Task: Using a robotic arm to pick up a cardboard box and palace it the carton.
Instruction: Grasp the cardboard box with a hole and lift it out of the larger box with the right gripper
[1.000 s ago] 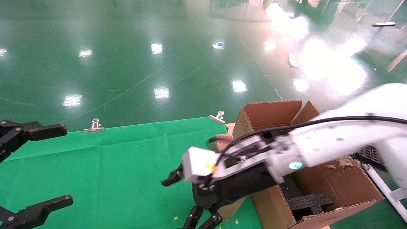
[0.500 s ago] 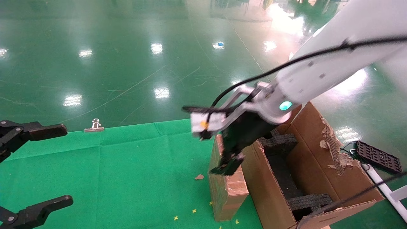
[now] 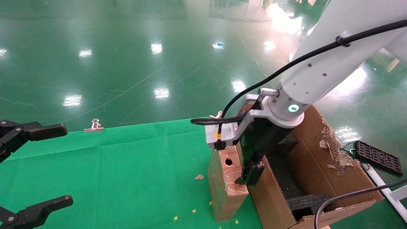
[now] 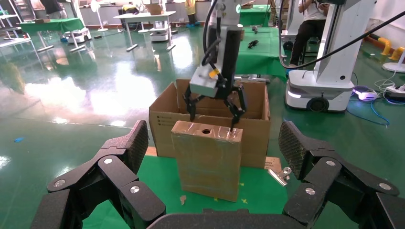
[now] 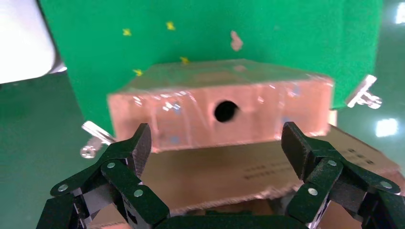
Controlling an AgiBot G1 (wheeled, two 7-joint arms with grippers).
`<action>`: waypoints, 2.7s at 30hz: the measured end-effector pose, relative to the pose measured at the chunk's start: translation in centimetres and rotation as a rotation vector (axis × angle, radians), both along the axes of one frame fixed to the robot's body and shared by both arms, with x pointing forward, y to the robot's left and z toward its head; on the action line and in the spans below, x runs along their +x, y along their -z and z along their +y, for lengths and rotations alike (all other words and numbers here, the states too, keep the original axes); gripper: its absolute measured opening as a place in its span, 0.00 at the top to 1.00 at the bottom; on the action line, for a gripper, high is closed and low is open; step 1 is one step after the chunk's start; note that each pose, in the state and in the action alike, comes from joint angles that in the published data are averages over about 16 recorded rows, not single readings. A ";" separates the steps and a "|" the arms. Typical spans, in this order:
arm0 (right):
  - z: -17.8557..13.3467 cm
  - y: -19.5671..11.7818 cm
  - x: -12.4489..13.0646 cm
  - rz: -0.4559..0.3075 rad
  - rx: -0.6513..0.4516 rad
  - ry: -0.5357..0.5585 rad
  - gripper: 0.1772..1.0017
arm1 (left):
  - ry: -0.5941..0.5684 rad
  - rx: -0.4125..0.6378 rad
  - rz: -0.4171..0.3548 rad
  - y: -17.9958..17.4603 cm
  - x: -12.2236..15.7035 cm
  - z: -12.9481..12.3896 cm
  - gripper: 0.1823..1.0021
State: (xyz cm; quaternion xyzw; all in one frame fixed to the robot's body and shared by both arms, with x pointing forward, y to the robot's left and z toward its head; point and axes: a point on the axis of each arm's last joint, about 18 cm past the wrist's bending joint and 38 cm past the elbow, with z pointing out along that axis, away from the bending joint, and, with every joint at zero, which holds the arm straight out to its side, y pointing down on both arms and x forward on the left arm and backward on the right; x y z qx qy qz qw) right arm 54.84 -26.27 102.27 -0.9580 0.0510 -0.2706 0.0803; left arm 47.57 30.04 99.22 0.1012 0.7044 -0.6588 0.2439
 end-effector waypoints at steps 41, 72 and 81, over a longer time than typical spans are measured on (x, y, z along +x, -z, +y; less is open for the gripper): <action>-4.8 3.2 3.7 0.262 0.554 0.667 0.00 | 0.000 0.000 0.000 0.0 0.0 0.0 0.00; -5.0 4.4 3.3 0.232 0.426 0.681 0.33 | 0.000 0.000 0.000 0.0 0.0 0.0 0.21; -5.7 2.0 3.3 0.134 0.487 0.599 0.57 | 0.000 0.000 0.000 0.0 0.0 0.0 0.45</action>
